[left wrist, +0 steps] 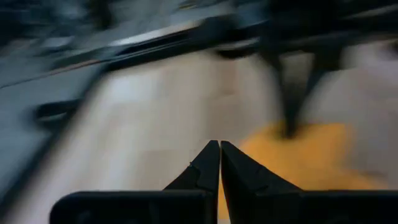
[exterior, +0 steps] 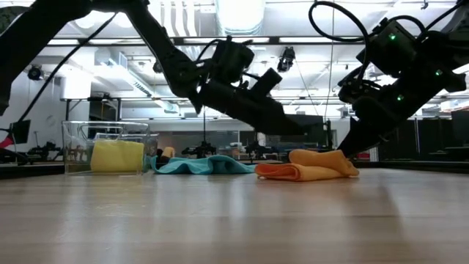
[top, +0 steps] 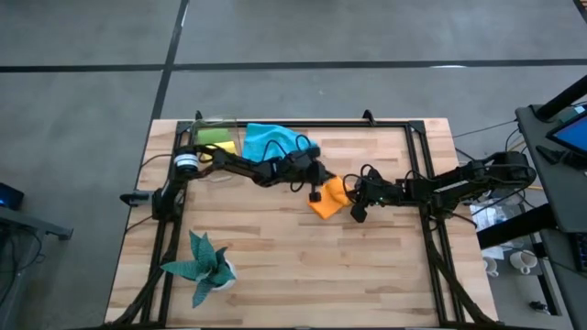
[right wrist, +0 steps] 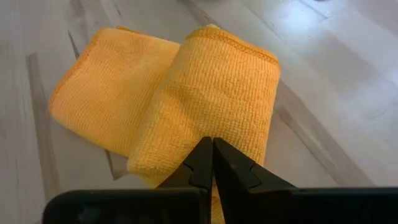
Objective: Roll microfiber towels into tight, uniform cylinder then place into a basket
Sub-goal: Roll the orange microfiber towel
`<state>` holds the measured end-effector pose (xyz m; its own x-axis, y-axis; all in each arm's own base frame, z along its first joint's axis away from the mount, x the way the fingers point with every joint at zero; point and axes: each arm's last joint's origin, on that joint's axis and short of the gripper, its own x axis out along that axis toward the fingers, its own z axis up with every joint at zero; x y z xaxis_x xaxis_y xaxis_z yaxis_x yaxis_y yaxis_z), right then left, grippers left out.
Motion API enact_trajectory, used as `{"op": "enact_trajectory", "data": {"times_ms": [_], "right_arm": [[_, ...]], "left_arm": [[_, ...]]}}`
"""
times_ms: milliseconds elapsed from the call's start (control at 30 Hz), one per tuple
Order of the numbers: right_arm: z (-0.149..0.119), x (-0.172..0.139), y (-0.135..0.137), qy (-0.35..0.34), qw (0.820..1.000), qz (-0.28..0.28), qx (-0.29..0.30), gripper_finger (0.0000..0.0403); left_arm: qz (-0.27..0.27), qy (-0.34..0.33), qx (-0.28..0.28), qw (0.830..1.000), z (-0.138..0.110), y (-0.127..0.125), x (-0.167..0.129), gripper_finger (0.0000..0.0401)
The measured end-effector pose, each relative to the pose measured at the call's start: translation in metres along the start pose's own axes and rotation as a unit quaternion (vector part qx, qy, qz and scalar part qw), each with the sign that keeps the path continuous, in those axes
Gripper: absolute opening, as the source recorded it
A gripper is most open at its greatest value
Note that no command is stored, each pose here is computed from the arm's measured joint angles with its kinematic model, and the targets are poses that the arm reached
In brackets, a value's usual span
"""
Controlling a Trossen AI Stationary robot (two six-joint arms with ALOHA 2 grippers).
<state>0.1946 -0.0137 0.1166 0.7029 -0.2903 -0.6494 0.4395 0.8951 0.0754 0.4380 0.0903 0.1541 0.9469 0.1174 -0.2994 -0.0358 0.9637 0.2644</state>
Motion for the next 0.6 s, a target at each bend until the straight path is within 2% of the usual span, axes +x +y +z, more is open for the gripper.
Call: {"op": "enact_trajectory", "data": {"times_ms": [67, 167, 367, 600], "right_arm": [[0.000, 0.000, 0.000, 0.000, 1.000, 0.000, 0.000, 0.0009], [0.000, 0.000, 0.000, 0.001, 1.000, 0.000, 0.000, 0.0009], [-0.001, 0.001, 0.000, 0.005, 1.000, 0.005, 0.001, 0.0009], [-0.004, 0.000, 0.005, 0.035, 0.997, 0.075, -0.004, 0.0009]], "left_arm": [[-0.051, -0.006, -0.007, 0.999, -0.005, -0.006, 0.004, 0.0000], [-0.064, 0.015, -0.009, 0.998, -0.019, -0.012, 0.011, 0.0000], [-0.048, 0.030, -0.011, 0.998, -0.033, -0.014, 0.023, 0.0000], [-0.020, 0.075, -0.012, 0.997, -0.050, -0.015, 0.024, 0.0000]]}}
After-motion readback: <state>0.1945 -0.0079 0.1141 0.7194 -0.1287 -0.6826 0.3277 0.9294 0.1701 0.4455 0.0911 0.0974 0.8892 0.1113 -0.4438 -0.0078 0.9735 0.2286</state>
